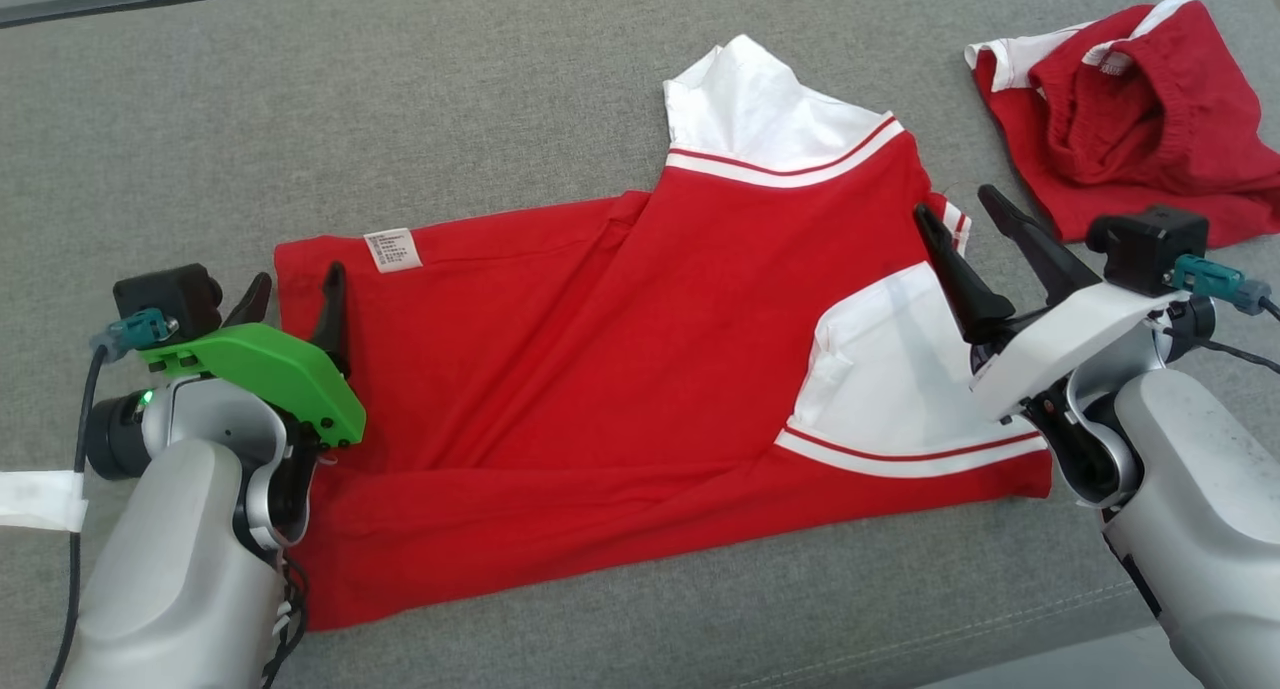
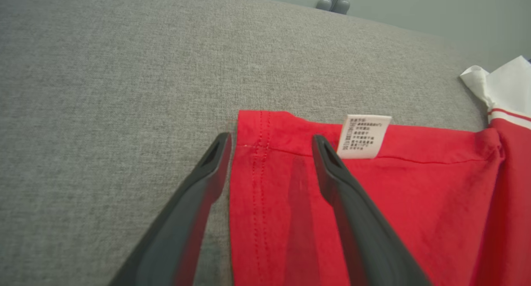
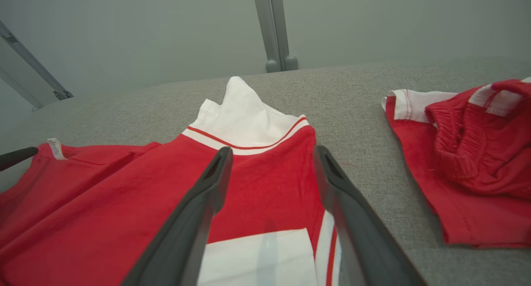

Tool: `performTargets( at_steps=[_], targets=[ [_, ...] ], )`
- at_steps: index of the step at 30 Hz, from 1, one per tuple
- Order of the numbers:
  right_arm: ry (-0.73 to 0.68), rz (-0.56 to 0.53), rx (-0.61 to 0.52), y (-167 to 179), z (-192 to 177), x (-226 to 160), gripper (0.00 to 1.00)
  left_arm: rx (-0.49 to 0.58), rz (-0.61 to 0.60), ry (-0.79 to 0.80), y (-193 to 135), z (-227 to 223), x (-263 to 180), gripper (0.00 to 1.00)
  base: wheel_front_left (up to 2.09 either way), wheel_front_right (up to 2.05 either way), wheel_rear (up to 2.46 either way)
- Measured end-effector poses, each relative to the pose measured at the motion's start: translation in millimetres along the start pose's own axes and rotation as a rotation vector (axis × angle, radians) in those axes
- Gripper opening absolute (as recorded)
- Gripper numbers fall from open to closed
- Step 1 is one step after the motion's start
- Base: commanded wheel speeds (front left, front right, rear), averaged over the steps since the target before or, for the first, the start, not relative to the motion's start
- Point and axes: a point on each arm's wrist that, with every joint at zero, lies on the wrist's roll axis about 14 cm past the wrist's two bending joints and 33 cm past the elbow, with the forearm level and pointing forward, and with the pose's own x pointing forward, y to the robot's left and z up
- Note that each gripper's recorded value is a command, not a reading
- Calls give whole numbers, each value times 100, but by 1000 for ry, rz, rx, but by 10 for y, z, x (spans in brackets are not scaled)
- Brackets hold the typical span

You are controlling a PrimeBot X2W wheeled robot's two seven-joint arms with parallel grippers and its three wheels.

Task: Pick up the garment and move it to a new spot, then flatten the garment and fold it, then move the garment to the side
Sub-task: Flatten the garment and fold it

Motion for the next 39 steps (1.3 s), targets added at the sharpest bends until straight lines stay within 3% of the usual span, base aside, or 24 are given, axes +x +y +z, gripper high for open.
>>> performTargets(
  at_steps=[3,4,6,8,9,16,22,28,34,39],
  targets=[
    [16,-14,2,-50,-57,-4,100,8,14,32,34,-102,60,99,0,0,0],
    [21,-18,3,-66,-74,-7,100,8,16,41,39,-133,68,75,0,0,0],
    [23,-27,4,-99,-83,-1,100,2,13,45,11,-157,86,40,0,0,0],
    [27,-32,2,-127,-96,11,100,-8,-2,21,-72,-100,117,8,0,0,0],
    [32,-35,1,-140,-108,18,100,-11,-8,9,-104,-63,131,0,0,0,0],
    [69,-13,-26,-132,-139,187,100,-20,-28,-42,-160,43,146,0,0,0,0],
    [41,36,-117,-60,186,587,100,-27,-51,-110,-209,211,170,0,0,0,0],
    [134,66,-208,-27,134,878,100,-26,-84,-147,-265,259,132,0,0,0,0],
    [212,85,-201,70,59,1181,100,-21,-84,-191,-180,329,64,0,0,0,0],
    [268,84,-120,155,-67,1394,100,-16,-73,-188,-90,277,20,0,0,0,0]
  ],
)
